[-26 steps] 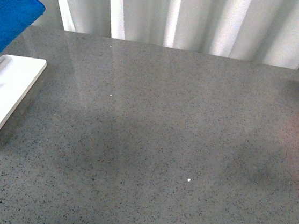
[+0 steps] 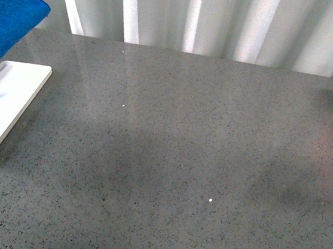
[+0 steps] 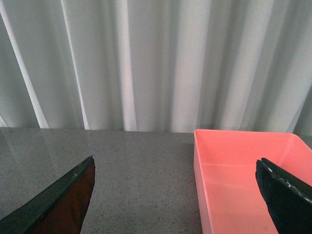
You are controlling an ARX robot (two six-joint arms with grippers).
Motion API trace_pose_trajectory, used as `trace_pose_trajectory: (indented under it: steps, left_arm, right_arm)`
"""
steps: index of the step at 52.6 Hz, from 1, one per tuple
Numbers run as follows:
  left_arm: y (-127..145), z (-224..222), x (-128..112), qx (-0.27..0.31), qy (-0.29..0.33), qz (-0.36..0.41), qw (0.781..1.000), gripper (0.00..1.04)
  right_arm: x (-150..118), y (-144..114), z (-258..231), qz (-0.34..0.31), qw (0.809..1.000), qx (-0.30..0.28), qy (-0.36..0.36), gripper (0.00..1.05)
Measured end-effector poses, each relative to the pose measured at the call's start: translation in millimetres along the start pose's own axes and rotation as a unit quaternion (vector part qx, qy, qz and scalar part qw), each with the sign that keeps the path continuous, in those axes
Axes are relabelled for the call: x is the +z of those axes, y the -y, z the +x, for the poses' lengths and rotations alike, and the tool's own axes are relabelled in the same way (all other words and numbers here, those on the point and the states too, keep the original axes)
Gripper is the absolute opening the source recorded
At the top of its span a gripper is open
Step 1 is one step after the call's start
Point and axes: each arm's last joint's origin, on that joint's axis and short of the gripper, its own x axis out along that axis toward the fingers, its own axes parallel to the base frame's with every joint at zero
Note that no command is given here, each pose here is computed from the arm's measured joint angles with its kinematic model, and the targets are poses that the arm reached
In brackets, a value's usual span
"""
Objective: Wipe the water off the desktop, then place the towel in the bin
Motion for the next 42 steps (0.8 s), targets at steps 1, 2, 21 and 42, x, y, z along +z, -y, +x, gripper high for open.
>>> trace_pose_trajectory:
  steps: [1,2,21,42]
  left_arm:
    - [0.0,0.0,0.0,0.000,0.000,0.000,1.000,0.98]
    - [0.0,0.0,0.0,0.000,0.000,0.000,1.000,0.98]
    - [0.0,0.0,0.0,0.000,0.000,0.000,1.000,0.98]
    - [0.0,0.0,0.0,0.000,0.000,0.000,1.000,0.98]
  right_arm:
    - [0.0,0.0,0.0,0.000,1.000,0.000,0.000,0.98]
    - [0.0,0.0,0.0,0.000,1.000,0.000,0.000,0.98]
    - [0.0,0.0,0.0,0.000,1.000,0.000,0.000,0.98]
    - [0.0,0.0,0.0,0.000,1.000,0.000,0.000,0.98]
